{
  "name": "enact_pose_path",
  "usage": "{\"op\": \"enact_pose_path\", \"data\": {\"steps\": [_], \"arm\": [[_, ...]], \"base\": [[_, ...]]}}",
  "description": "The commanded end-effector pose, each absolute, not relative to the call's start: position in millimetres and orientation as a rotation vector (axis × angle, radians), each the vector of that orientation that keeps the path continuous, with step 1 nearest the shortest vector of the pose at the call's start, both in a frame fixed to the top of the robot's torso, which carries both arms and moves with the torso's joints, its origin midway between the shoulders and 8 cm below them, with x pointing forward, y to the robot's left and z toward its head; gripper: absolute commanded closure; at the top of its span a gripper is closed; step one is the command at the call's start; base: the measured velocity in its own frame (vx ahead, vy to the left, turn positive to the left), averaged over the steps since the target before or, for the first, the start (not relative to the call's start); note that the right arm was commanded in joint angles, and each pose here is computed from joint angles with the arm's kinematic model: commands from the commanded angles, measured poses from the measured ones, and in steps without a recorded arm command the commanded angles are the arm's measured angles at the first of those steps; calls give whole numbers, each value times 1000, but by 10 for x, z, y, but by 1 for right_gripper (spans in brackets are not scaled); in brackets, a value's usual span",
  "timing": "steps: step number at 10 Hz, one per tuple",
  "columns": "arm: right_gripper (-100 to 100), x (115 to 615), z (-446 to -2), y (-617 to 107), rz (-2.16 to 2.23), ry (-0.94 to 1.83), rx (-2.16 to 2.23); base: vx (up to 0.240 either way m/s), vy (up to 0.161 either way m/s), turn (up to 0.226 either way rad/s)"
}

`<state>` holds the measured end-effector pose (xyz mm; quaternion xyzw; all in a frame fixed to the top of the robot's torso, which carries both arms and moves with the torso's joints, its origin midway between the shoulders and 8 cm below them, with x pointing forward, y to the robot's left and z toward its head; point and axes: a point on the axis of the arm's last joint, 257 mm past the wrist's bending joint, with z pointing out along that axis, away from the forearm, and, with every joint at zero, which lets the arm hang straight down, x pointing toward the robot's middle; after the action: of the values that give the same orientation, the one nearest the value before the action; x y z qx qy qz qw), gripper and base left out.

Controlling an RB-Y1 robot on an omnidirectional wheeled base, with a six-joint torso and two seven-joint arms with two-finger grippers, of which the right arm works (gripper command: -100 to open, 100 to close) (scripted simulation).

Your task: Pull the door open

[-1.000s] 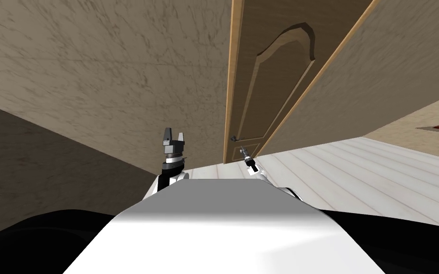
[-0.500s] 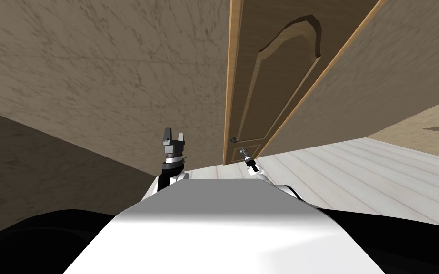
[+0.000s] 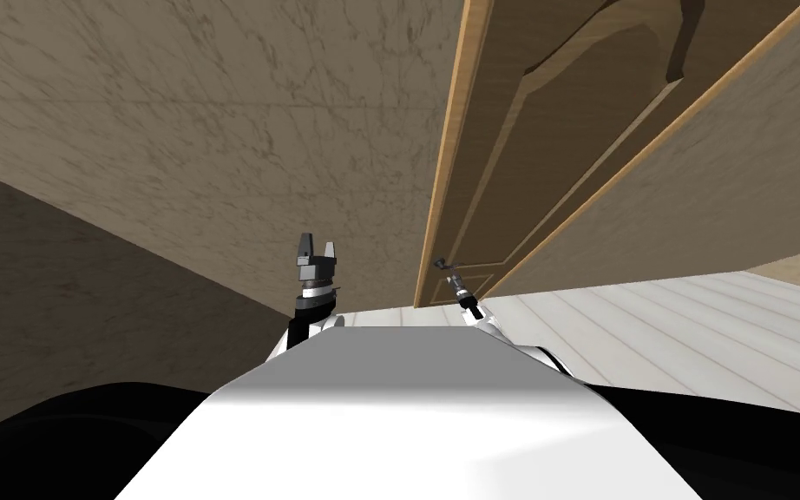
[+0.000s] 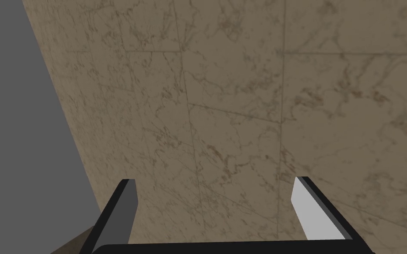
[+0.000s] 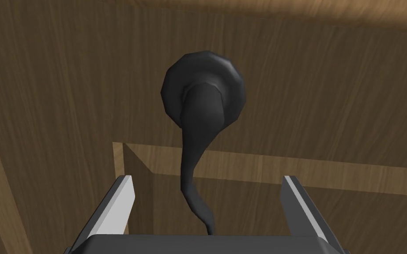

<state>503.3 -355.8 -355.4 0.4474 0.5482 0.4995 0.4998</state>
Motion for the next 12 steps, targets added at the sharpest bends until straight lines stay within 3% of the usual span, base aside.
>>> {"op": "enact_pose_path", "data": {"steps": [1, 8, 9, 12], "arm": [[-100, 4997, -3575, -3653, 1199, 1317, 1089], [-100, 4774, -3551, -4157, 1155, 1277, 1117], [100, 4774, -3551, -4157, 1155, 1277, 1117], [100, 4774, -3551, -4157, 1155, 1277, 1117]], "base": [[126, 69, 62], [105, 23, 92], [-15, 0, -37], [-18, -3, -1]]}}
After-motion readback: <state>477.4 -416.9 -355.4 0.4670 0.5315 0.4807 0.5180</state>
